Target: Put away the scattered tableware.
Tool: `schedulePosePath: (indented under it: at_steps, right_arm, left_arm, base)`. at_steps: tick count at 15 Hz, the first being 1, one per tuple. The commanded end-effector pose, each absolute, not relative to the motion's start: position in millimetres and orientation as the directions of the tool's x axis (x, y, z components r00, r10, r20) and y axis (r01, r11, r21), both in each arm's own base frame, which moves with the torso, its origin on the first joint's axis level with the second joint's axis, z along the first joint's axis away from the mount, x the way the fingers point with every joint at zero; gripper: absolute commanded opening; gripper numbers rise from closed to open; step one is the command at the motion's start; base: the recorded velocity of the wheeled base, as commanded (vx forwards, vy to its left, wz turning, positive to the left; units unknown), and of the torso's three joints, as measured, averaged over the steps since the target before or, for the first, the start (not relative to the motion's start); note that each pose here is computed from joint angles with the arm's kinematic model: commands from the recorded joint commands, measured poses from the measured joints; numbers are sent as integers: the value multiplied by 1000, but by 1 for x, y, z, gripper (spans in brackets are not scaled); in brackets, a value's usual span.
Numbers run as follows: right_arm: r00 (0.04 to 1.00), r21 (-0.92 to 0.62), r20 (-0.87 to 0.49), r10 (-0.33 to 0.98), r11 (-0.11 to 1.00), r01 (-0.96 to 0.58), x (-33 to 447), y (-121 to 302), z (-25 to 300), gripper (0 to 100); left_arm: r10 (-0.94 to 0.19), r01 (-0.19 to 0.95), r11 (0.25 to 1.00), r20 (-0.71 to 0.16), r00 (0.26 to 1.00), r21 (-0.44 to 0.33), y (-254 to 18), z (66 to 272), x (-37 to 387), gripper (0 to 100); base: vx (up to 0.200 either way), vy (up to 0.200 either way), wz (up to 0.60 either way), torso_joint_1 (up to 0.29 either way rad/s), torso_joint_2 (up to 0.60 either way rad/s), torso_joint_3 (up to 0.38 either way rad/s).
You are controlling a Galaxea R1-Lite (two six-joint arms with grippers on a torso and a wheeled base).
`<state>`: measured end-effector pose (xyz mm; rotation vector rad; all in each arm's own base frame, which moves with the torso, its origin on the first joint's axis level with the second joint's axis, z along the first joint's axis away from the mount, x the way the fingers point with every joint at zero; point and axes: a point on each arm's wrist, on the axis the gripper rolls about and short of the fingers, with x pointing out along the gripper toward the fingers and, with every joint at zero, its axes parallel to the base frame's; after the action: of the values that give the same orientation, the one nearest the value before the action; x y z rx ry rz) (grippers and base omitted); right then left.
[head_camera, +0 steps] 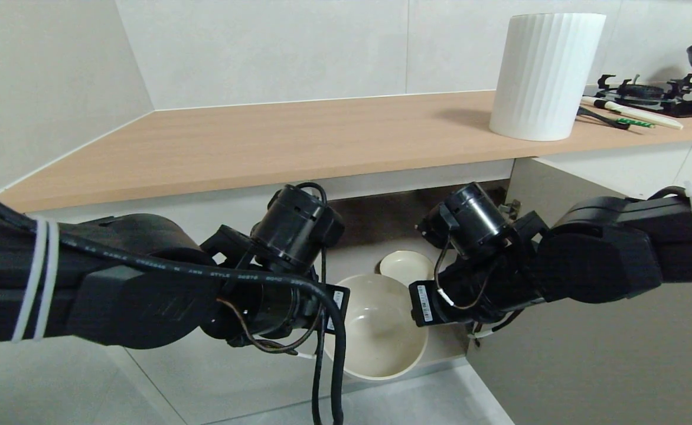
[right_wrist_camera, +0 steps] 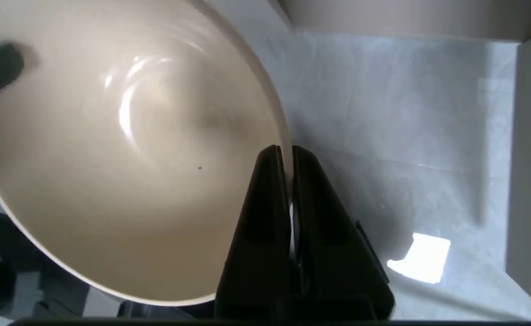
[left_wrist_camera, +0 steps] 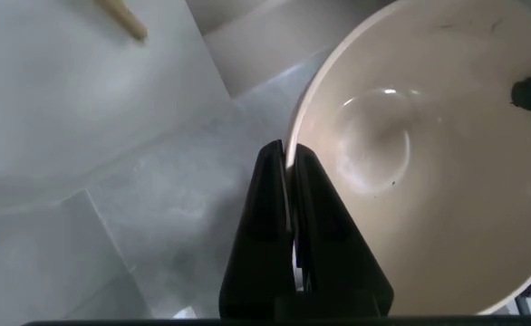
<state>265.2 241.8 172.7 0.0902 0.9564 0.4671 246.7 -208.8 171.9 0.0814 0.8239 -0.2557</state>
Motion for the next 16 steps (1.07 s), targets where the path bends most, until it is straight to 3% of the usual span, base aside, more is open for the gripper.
schedulePosePath:
  at_steps: [1, 8, 9, 14, 16]
  right_arm:
    - [486, 277, -765, 422, 897, -344, 266, 242, 172, 0]
    - [486, 277, -765, 422, 897, -344, 266, 242, 172, 0]
    - [486, 277, -765, 422, 897, -344, 266, 242, 172, 0]
    - [491, 272, -768, 411, 903, -331, 270, 240, 169, 0]
    - [541, 252, -753, 375, 924, -289, 284, 236, 163, 0]
  left_arm:
    - [-194, 255, 966, -734, 651, -29, -208, 172, 247, 0]
    - [-192, 255, 967, -736, 649, -27, -209, 171, 247, 0]
    - [-190, 256, 966, -738, 647, -24, -209, 169, 248, 100]
    - [-198, 255, 966, -726, 659, -33, -208, 176, 246, 100]
    - [-207, 255, 966, -714, 669, -41, -205, 181, 244, 100]
  base:
    - [0, 0, 0, 0, 0, 0]
    - [0, 0, 0, 0, 0, 0]
    - [0, 0, 0, 0, 0, 0]
    - [0, 0, 0, 0, 0, 0]
    - [0, 0, 0, 0, 0, 0]
